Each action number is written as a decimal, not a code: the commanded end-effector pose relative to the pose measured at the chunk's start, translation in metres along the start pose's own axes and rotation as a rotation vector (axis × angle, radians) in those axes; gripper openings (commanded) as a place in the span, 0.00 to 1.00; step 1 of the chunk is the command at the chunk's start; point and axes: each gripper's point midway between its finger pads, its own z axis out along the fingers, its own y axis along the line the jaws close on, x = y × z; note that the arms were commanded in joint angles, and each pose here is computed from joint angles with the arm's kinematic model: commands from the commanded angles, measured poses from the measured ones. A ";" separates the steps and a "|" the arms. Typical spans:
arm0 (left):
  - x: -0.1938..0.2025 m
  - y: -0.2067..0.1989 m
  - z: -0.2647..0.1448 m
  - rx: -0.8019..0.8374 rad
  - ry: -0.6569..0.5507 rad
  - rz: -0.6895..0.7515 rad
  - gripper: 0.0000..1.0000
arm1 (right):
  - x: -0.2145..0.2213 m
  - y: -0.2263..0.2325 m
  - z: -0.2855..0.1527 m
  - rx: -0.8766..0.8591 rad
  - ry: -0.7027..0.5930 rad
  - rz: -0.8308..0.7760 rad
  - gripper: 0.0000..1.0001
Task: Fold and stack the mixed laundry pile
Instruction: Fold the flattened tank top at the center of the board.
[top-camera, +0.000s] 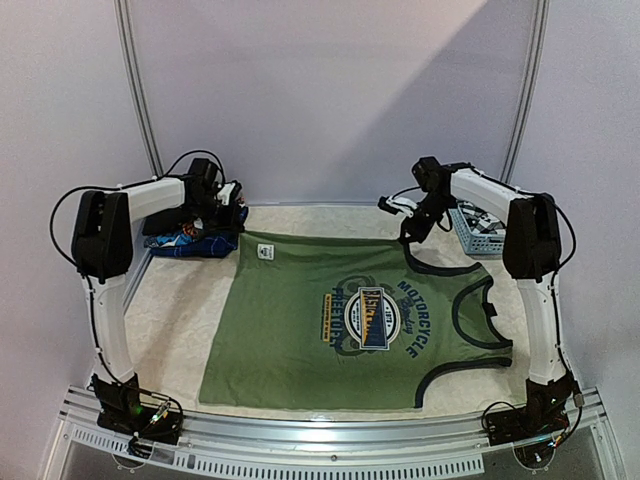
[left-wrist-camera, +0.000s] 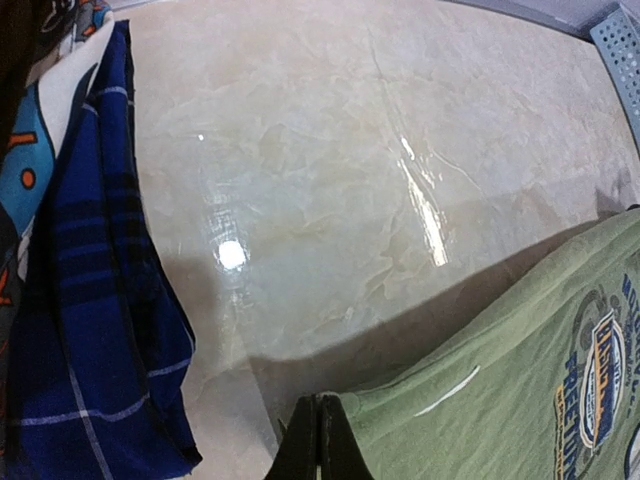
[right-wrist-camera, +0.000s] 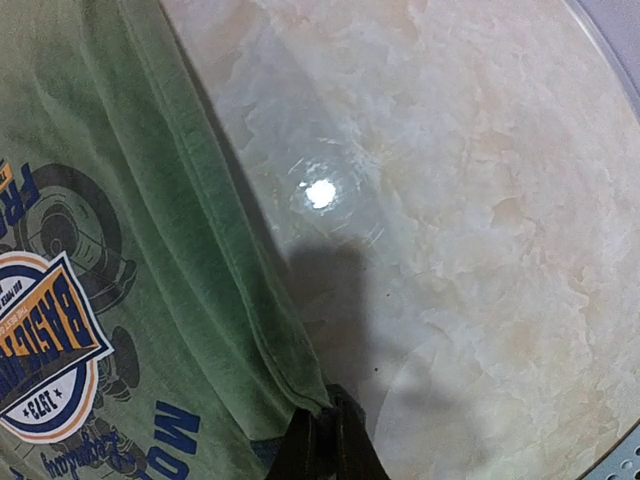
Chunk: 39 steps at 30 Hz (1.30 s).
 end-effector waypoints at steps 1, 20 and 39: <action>0.002 -0.004 -0.019 0.010 -0.014 0.018 0.00 | -0.003 0.016 -0.016 -0.007 -0.008 -0.027 0.00; 0.031 -0.018 -0.043 0.049 0.012 0.001 0.00 | 0.025 0.059 -0.029 -0.038 -0.027 -0.034 0.00; 0.043 -0.017 -0.057 0.027 0.038 0.026 0.00 | 0.034 0.087 -0.048 0.013 -0.054 -0.303 0.00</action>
